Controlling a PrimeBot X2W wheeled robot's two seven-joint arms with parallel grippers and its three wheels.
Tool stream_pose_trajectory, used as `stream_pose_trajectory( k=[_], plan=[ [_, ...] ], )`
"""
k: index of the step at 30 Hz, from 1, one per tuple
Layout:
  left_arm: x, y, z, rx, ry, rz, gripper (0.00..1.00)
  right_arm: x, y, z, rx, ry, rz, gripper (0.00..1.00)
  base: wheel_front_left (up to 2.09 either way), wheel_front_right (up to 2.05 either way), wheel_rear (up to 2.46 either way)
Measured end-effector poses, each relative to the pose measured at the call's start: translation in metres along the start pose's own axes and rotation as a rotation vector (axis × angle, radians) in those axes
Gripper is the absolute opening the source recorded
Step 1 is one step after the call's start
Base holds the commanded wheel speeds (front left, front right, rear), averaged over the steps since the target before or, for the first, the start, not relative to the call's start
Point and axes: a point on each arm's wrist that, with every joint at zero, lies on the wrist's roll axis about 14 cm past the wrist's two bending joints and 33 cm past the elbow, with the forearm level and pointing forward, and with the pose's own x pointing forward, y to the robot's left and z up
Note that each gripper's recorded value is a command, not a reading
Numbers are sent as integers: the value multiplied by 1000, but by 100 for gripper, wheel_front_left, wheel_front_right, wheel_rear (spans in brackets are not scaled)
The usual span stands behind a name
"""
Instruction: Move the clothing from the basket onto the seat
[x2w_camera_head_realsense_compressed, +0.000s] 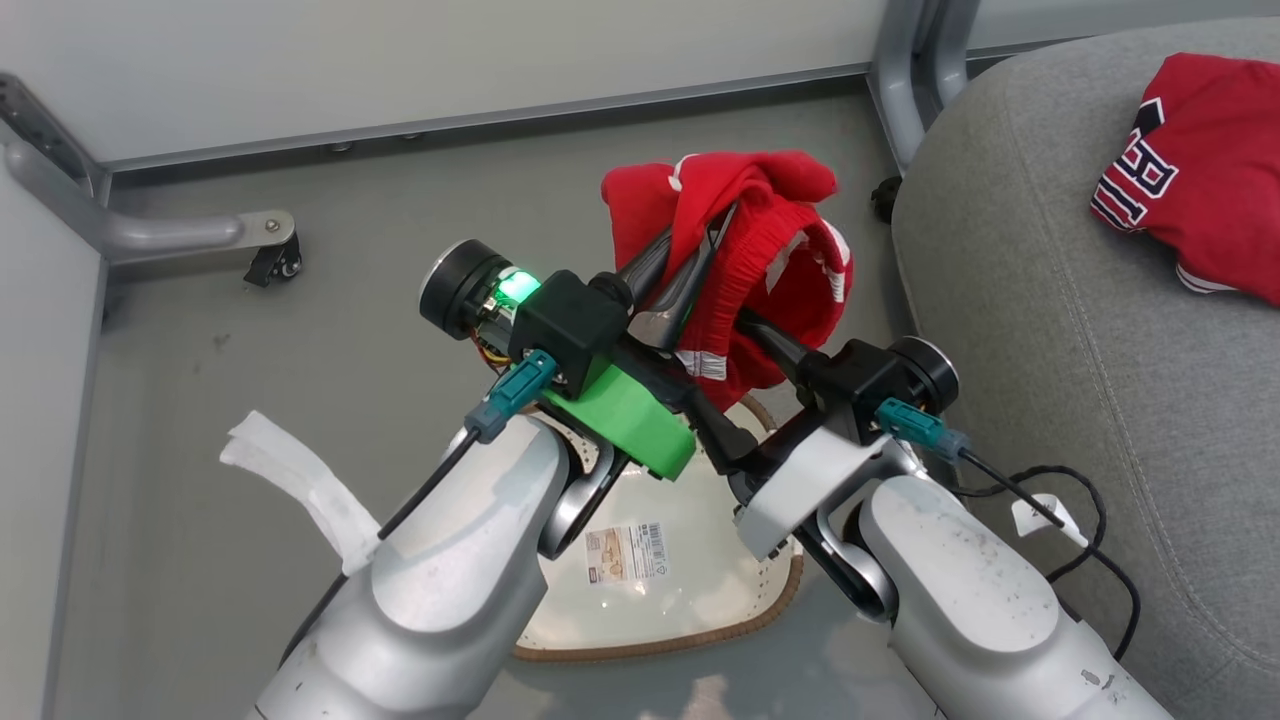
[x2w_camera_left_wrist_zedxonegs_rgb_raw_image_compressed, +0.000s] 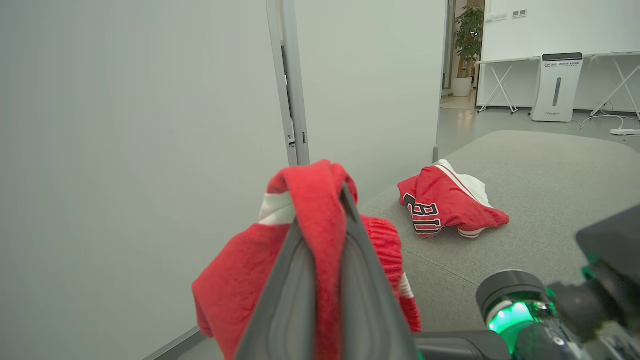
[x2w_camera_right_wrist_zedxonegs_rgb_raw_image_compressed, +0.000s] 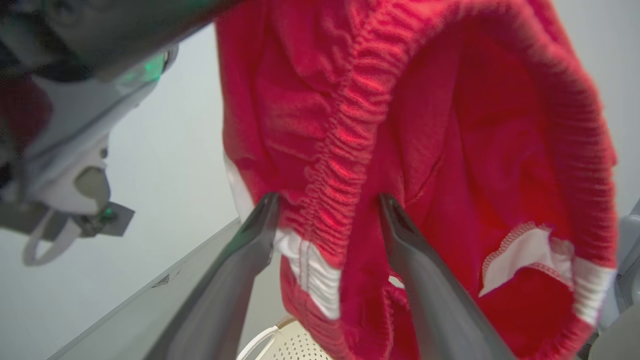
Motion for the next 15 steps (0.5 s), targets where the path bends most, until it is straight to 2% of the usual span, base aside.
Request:
stream_pose_trajectory(
  k=[5,6,7,8,15],
  plan=[
    [2,0,1,-12,-4,1,0,7,-1,-8,25,25,9,100,0,0,0],
    [2,0,0,-13,-3,0,0,8,-1,-9,34,28,7,85,0,0,0],
    [2,0,0,-13,-2,0,0,8,-2,-12,41,35,5,16,0,0,0],
    [2,0,0,-16,-2,1,0,9,-3,-13,50,37,3,0,0,0,0],
    [2,0,0,-20,-3,4,0,12,-3,-10,59,30,3,0,0,0,0]
  ],
)
